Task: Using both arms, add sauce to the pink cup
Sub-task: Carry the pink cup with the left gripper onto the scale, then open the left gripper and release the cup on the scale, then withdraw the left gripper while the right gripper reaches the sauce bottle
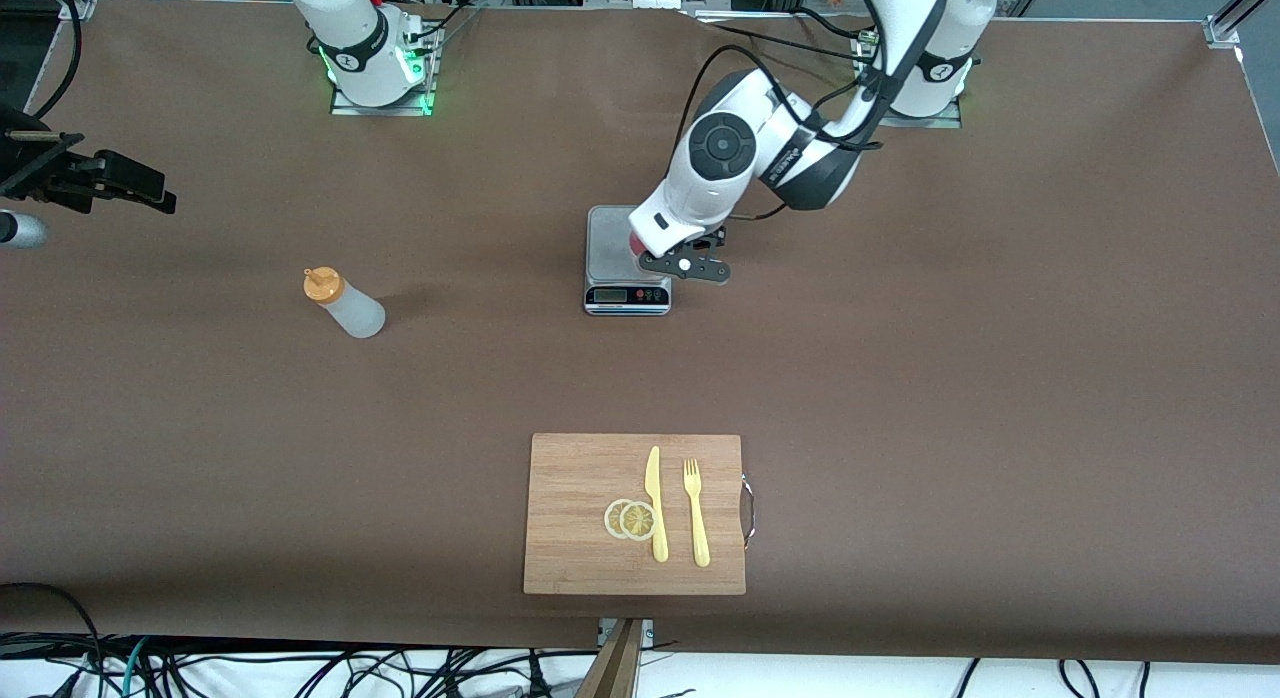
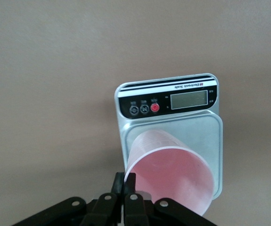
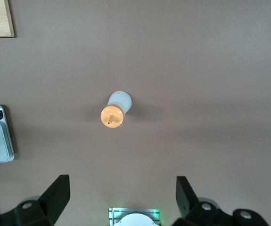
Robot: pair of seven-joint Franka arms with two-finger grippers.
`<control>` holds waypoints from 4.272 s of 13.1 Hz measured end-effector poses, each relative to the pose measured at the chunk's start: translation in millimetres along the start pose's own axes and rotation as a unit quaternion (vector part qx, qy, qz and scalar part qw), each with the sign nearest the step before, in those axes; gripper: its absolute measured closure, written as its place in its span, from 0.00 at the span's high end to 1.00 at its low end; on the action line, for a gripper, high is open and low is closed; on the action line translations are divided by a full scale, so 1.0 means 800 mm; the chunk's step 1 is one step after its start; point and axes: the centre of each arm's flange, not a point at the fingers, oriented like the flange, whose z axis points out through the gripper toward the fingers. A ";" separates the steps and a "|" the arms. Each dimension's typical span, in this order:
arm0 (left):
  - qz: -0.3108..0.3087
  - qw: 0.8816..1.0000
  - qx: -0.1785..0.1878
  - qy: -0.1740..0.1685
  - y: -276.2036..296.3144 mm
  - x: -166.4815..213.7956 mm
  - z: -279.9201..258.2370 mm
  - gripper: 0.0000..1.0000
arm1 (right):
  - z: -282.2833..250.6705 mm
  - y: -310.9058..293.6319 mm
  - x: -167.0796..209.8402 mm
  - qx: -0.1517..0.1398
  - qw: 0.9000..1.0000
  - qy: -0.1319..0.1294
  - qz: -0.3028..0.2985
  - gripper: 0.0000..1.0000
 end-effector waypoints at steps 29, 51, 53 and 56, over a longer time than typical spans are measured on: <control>-0.114 0.991 0.003 0.072 -0.322 0.124 -0.381 1.00 | 0.076 0.035 0.033 0.051 0.966 -0.055 -0.247 1.00; -0.046 0.998 0.029 0.030 -0.534 0.078 -0.457 1.00 | 0.523 0.211 0.093 0.439 0.571 0.285 -0.633 0.99; -0.046 0.998 0.029 0.030 -0.534 0.078 -0.457 1.00 | 0.530 0.202 0.096 0.432 0.528 0.322 -0.656 0.99; -0.046 0.998 0.029 0.027 -0.535 0.080 -0.453 1.00 | 0.543 0.175 0.095 0.456 0.473 0.361 -0.662 0.99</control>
